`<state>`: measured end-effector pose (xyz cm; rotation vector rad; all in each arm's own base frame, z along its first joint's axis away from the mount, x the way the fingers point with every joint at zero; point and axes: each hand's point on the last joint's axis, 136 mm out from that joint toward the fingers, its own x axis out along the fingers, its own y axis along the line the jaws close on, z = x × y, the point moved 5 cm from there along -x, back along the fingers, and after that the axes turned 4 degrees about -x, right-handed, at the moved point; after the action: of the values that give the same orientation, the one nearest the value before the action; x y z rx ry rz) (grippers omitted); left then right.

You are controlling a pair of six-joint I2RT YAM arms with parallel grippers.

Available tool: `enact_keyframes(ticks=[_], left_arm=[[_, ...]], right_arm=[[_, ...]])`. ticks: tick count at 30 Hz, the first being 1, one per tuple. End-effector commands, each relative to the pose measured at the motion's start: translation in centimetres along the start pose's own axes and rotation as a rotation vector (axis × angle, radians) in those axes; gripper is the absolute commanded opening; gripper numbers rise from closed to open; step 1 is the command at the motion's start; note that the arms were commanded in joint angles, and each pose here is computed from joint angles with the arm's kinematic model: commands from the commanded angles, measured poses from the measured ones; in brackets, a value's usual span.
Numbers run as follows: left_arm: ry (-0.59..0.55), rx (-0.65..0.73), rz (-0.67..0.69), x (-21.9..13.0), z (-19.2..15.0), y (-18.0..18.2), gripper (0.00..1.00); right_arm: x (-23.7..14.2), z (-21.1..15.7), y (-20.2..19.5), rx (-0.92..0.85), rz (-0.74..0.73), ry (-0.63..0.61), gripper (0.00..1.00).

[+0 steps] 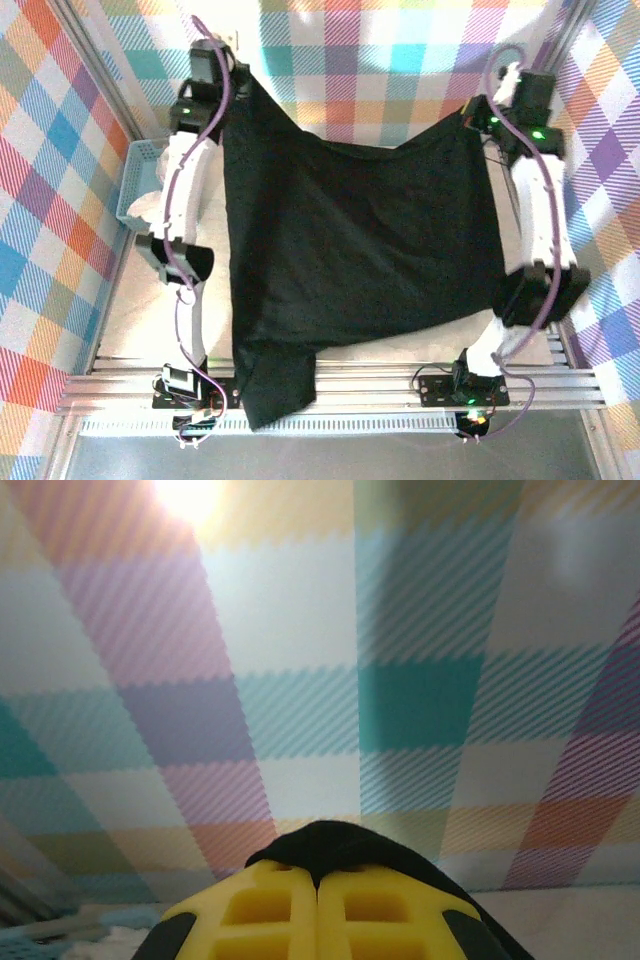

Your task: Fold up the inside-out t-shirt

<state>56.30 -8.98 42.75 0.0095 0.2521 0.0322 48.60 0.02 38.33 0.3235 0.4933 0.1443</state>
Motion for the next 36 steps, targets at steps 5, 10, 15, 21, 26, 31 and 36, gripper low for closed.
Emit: enact_keyframes(ticks=[5, 10, 15, 21, 26, 31, 36], left_arm=[[-0.029, -0.014, 0.002, 10.5, -6.9, 0.6, 0.37], [0.051, -0.035, -0.016, 10.1, -7.9, 0.9, 0.64], [0.184, -0.155, -0.052, 6.6, -7.9, 1.0, 0.70], [0.313, -0.445, -0.148, 0.0, -13.5, 0.1, 0.69], [0.464, -0.592, -0.203, -4.8, -22.2, -0.7, 0.70], [0.598, -0.607, -0.245, -10.5, -28.7, -2.1, 0.71], [0.696, -0.551, -0.318, -14.3, -31.9, -4.1, 0.71]], right_arm=[[17.0, -3.7, -4.9, -0.062, -0.132, 0.116, 0.21], [17.4, -4.1, -4.5, -0.096, -0.148, 0.152, 0.52], [14.0, -6.1, -1.1, -0.163, -0.126, 0.231, 0.59], [8.8, -13.2, -0.6, -0.058, -0.128, 0.419, 0.63], [4.5, -19.5, -3.9, 0.063, -0.256, 0.508, 0.64], [-0.3, -24.2, -7.8, 0.218, -0.354, 0.538, 0.64], [-3.3, -26.6, -11.1, 0.252, -0.473, 0.562, 0.63]])
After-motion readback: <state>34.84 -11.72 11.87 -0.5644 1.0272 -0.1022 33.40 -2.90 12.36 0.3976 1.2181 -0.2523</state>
